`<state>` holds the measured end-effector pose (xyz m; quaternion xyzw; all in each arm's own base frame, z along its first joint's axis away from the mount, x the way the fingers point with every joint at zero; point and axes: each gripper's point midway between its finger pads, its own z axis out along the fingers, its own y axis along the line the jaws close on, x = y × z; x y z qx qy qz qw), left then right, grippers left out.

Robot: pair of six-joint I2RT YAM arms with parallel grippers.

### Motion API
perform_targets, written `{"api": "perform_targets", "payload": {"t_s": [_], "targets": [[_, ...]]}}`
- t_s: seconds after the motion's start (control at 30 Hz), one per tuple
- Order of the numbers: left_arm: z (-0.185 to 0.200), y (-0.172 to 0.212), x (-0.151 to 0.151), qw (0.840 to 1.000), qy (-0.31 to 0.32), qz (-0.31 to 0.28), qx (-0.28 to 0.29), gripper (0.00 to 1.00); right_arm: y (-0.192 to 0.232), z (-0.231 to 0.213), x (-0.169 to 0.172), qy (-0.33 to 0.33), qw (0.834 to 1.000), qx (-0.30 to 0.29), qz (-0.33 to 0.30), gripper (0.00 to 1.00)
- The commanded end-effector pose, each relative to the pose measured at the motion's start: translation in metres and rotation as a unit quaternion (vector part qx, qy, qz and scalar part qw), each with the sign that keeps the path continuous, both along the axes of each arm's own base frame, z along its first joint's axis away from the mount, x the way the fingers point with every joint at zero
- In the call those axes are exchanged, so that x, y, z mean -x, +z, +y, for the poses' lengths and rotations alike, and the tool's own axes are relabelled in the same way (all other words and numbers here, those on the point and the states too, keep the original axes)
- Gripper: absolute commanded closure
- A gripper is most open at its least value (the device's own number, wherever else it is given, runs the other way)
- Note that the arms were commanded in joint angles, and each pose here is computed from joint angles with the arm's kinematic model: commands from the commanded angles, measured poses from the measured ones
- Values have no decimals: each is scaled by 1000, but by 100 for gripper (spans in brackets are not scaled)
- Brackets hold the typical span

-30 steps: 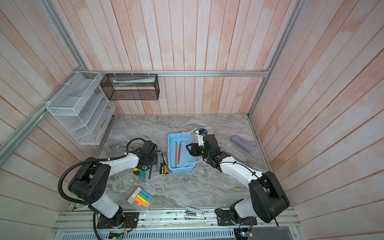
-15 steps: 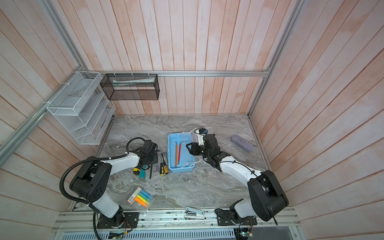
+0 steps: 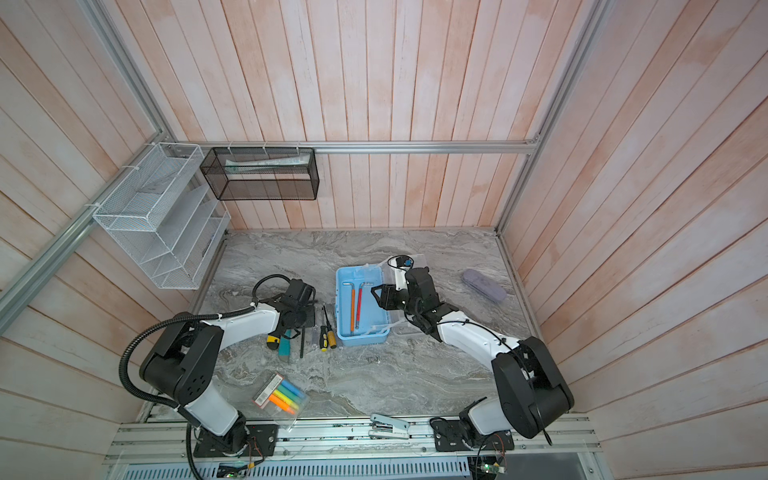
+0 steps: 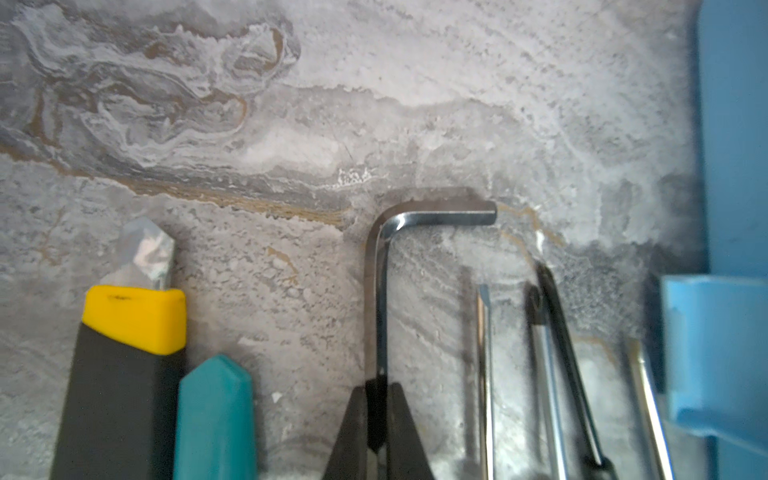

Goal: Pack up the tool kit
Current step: 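Move the left gripper to the black hex key and close on it, then lift the black hex key and lower it into the blue box beside the orange key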

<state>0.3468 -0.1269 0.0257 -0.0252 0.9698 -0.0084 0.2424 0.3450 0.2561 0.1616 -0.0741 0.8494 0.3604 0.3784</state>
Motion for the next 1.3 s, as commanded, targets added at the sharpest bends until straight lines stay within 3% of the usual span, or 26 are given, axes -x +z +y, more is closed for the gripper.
{"api": "perform_targets", "payload": {"t_s": [0.0, 0.27, 0.47, 0.63, 0.83, 1.27], "targets": [[1, 44, -16, 999, 22, -45, 12, 100, -16, -2, 2, 1, 999, 15, 29, 49], [-20, 108, -26, 991, 13, -96, 90, 100, -8, -6, -3, -9, 1000, 7, 28, 49], [-62, 165, -33, 964, -13, -146, 219, 100, 2, -16, -10, -24, 999, -9, 23, 49], [-87, 183, -43, 958, -28, -160, 238, 100, 8, -19, -12, -27, 999, -12, 17, 49], [-117, 178, -55, 959, -54, -150, 236, 100, 11, -23, -13, -30, 999, -10, 13, 49], [-161, 116, -63, 970, -68, -93, 215, 100, 7, -31, -10, -37, 999, -11, 14, 49]]}}
